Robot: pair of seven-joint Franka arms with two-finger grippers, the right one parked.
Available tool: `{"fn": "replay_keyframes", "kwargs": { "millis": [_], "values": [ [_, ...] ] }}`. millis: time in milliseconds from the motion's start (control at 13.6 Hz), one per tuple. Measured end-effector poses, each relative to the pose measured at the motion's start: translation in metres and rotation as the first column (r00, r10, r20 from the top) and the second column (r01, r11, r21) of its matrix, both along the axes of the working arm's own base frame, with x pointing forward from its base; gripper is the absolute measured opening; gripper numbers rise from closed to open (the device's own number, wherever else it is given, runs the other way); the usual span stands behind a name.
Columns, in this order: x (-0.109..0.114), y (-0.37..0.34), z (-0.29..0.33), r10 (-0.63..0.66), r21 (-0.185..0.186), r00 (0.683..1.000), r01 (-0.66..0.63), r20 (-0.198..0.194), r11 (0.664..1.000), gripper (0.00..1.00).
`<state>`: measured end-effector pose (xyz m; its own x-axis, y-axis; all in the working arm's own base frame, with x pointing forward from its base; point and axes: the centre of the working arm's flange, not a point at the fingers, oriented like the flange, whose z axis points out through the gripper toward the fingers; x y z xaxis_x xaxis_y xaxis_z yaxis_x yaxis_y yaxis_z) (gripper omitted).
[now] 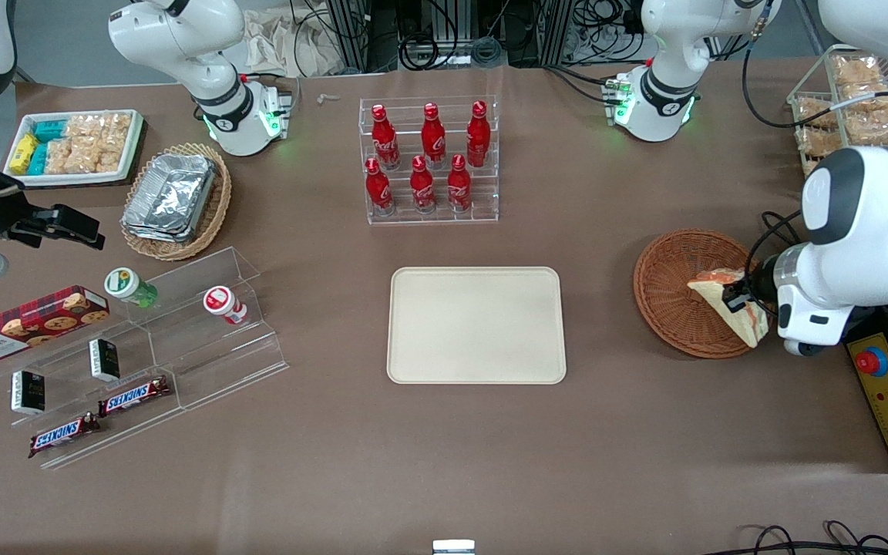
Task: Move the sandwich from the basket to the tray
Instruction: 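Carry the held sandwich from the basket over the cream tray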
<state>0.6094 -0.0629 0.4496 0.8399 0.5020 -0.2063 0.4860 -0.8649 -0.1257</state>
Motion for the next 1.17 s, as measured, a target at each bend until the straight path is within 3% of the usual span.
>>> {"fn": "replay_keyframes", "kwargs": {
  "millis": [220, 587, 1174],
  "values": [
    [-0.002, -0.043, 0.013, -0.083, -0.024, 0.997, 0.083, 0.004, 0.996, 0.16],
    [-0.003, -0.096, -0.024, -0.173, -0.063, 0.984, 0.171, -0.036, 0.983, 0.16],
    [-0.006, -0.198, -0.087, -0.265, -0.098, 0.964, 0.266, 0.023, 0.959, 0.16]
  ]
}}
